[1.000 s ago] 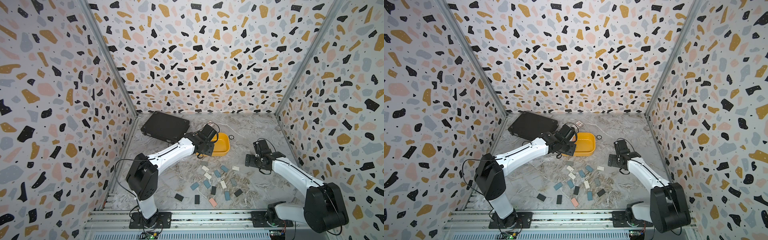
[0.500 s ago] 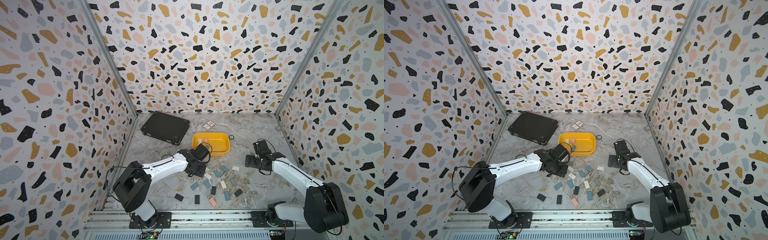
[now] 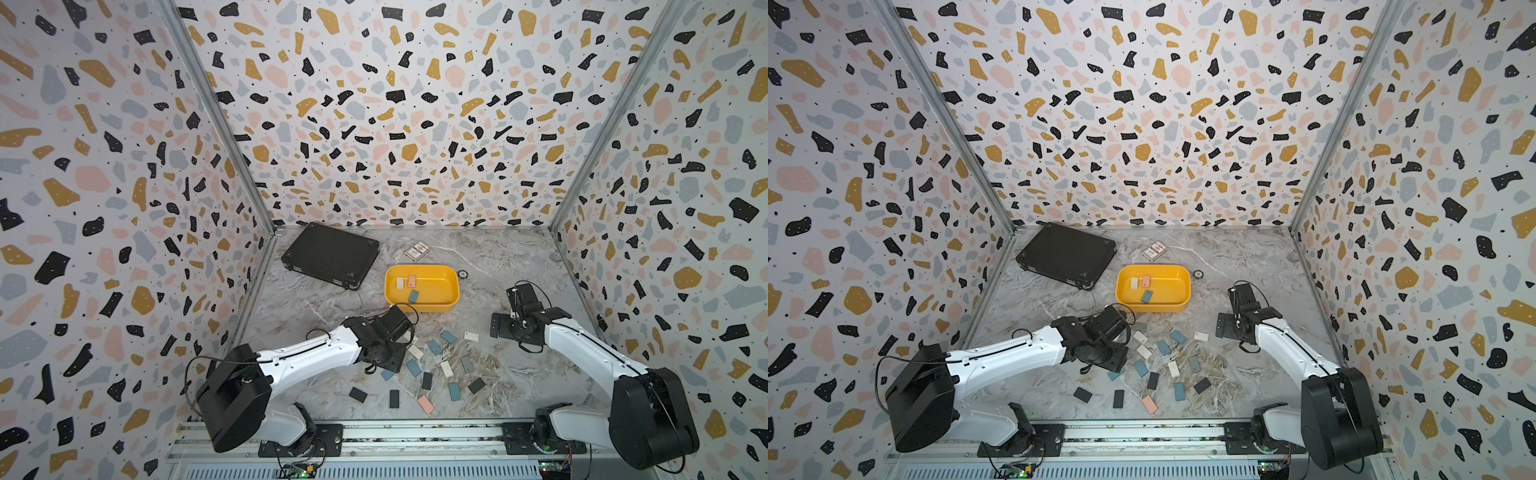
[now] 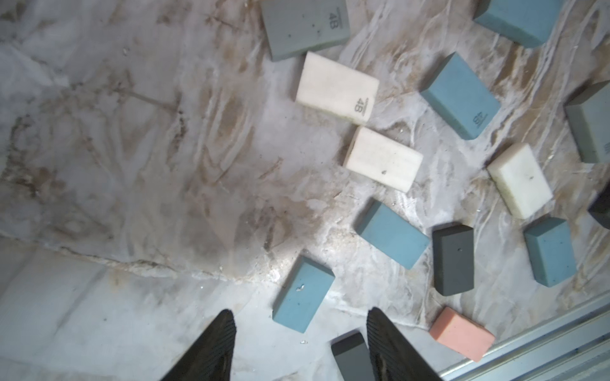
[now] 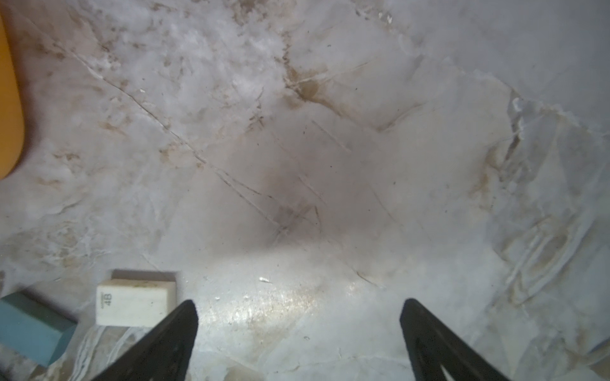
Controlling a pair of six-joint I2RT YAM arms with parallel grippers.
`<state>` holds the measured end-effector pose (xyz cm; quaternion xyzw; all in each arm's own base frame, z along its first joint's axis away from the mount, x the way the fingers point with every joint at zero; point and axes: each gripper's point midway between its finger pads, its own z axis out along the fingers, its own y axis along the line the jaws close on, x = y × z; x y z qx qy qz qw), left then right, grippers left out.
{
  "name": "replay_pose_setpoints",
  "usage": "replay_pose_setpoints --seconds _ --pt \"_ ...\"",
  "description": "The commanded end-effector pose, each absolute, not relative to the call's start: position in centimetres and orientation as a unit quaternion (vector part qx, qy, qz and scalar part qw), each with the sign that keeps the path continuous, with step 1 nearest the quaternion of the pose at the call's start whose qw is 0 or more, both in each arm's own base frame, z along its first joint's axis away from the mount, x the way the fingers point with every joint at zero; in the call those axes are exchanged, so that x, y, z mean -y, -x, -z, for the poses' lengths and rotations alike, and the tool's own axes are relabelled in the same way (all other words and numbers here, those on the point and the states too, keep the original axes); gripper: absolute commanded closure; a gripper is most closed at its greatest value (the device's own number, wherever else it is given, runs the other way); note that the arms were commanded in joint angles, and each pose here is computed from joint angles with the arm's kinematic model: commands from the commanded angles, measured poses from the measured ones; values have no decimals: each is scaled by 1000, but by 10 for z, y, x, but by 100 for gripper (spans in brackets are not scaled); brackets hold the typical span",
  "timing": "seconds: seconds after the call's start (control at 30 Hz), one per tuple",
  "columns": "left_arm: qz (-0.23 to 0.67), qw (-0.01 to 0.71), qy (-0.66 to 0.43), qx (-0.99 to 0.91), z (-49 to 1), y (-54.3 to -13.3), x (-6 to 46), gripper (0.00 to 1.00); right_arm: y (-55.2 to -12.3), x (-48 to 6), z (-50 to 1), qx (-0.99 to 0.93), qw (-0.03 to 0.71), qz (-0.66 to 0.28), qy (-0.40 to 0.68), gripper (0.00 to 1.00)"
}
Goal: Put the eraser in the storage box
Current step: Pick up the eraser from the center of the board.
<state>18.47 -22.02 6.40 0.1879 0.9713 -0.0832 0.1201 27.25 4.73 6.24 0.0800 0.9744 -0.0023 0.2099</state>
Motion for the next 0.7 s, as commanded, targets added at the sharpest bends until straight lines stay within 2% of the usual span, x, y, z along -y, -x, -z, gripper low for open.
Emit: replay_pose_setpoints --seconds 0.0,0.67 --pt "65 112 -203 -971 -52 -178 213 36 -270 -49 -67 -973 215 -3 -81 2" --pt "58 71 -232 -968 -11 -160 217 36 -269 -47 -71 -973 217 1 -82 2"
